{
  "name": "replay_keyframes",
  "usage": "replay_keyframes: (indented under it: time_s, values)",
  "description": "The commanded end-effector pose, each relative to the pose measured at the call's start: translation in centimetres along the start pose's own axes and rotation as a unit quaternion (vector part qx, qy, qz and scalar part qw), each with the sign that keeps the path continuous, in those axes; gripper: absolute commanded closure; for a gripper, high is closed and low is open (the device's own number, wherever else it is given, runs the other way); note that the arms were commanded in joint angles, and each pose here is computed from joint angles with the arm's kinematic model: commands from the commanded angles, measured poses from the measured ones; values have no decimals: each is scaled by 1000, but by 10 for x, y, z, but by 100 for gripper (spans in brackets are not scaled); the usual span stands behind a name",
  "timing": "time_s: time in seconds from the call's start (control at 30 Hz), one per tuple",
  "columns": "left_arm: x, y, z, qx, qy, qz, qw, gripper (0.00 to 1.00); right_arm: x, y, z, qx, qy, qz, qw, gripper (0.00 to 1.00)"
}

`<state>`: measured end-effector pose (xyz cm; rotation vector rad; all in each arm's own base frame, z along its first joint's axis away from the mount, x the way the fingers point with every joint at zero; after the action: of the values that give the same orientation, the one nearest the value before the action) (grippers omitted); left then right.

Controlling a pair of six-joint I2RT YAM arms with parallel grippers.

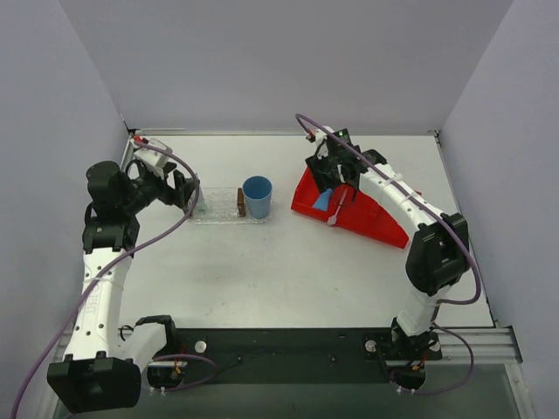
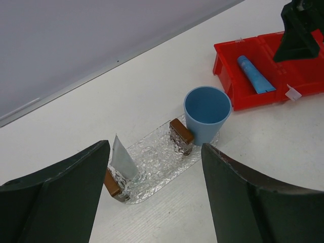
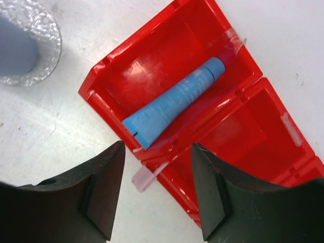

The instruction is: Prepare toiletry sets of a toothbrush and toothpaste on the tray

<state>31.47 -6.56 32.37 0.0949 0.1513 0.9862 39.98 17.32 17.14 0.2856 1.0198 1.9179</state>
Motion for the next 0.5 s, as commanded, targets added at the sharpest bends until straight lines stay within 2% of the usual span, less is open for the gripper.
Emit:
replay_keyframes:
  time_s: [0.0,0.47]
  values:
    - [-2,4,-6,7,0,1,1000,17,-11,-18,3,36,-9,-56,998,51]
    - [0,1,-19,15,7,3,1000,17,-1,-81,-15,111,-28,-68,991,52]
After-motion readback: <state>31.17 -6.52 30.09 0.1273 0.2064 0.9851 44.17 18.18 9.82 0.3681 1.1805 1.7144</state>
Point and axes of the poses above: each gripper's point midway between its finger pads, its own y axis back along the fingers, its own x axis along the line the jaws close on, z = x × y, the point moved 2 cm from there along y, back along the fingers, and after that the axes turned 8 degrees about y, right-handed, at the moved point
